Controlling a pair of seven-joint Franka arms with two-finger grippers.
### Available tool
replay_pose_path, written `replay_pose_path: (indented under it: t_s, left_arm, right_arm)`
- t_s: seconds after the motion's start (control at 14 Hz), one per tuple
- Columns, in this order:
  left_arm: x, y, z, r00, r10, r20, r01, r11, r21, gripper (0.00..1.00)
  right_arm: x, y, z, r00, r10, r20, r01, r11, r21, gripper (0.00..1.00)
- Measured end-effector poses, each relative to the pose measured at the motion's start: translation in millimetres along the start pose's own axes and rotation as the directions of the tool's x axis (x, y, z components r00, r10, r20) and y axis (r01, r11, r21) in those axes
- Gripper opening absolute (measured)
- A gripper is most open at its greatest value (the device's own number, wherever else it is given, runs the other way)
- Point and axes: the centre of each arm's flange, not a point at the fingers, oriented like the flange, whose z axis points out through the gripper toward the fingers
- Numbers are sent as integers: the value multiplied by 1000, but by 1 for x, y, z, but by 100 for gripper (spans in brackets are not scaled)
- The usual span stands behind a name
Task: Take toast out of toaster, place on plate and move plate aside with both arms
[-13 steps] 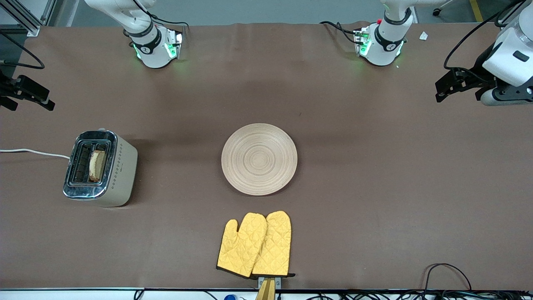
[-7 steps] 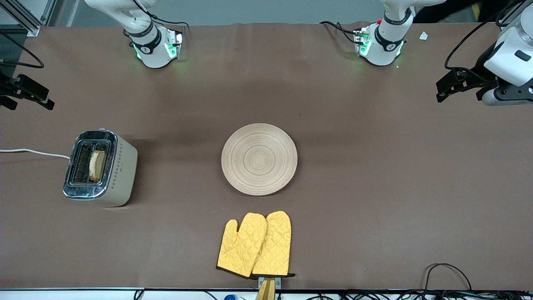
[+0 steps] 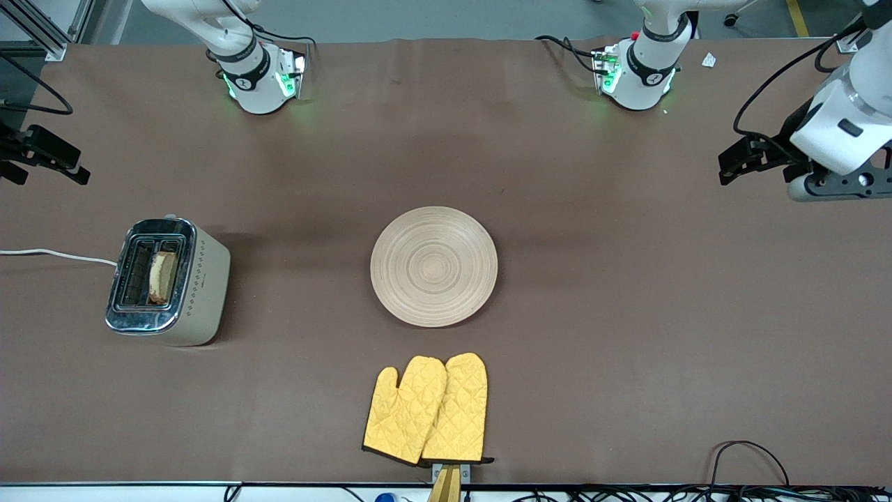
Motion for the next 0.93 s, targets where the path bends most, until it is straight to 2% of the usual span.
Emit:
replay_pose_path:
  t_s: [0.21, 0.57, 0.93]
  left_arm:
    - [13, 3, 16, 1000, 5, 7, -5, 1000, -4, 100]
    - [35, 16, 30, 998, 22, -52, -23, 1000, -21, 100]
    - [64, 38, 66, 996, 51, -75, -54, 998, -38, 100]
  right_arm:
    - [25, 1, 49, 998, 4, 62, -4, 1000, -5, 100]
    - [81, 5, 175, 989, 14, 146, -11, 1000, -24, 100]
    - [97, 30, 257, 973, 51, 227, -45, 998, -35, 98]
